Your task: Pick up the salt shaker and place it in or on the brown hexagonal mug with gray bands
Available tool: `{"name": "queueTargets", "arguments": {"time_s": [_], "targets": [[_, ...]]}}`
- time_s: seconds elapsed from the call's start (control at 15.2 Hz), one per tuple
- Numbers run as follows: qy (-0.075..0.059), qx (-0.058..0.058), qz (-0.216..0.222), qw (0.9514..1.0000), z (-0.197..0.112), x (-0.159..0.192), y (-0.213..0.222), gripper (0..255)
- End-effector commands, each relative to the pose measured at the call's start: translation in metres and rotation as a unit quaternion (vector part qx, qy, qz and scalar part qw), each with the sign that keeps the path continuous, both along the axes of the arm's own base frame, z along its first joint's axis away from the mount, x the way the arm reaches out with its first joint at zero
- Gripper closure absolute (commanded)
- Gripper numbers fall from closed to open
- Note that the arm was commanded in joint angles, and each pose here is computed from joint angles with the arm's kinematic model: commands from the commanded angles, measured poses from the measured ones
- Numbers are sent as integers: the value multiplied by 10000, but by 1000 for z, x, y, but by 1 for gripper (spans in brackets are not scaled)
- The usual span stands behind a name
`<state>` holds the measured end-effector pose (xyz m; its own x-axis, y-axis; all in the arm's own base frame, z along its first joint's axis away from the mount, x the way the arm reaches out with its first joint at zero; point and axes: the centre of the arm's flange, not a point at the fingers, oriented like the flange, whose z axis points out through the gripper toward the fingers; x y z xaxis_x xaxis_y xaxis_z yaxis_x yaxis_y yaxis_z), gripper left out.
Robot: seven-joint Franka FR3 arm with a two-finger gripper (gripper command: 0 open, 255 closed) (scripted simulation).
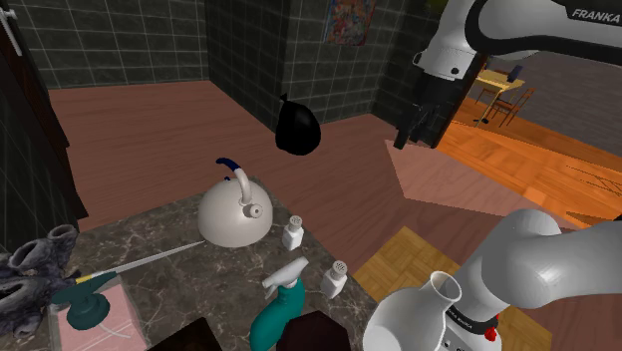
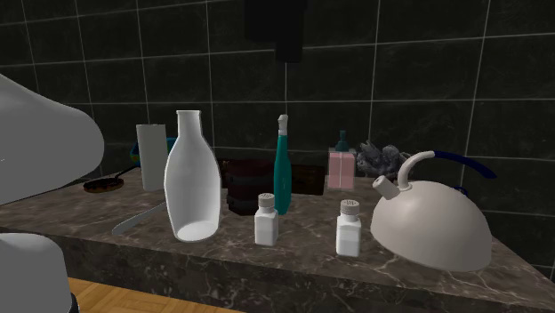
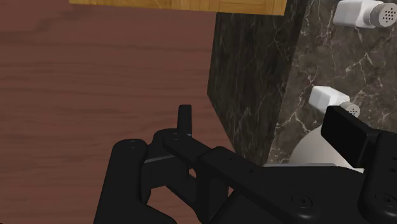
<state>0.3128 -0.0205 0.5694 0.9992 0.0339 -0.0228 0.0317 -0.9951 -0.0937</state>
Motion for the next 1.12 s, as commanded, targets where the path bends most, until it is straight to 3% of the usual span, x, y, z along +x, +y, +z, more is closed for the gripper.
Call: {"name": "queueTargets", "arguments": {"time_s": [0.0,1.06], "targets": [[0,0,0,10000,0,0,0,0],[214,53,-281,9994,-124,70,156,0]]}}
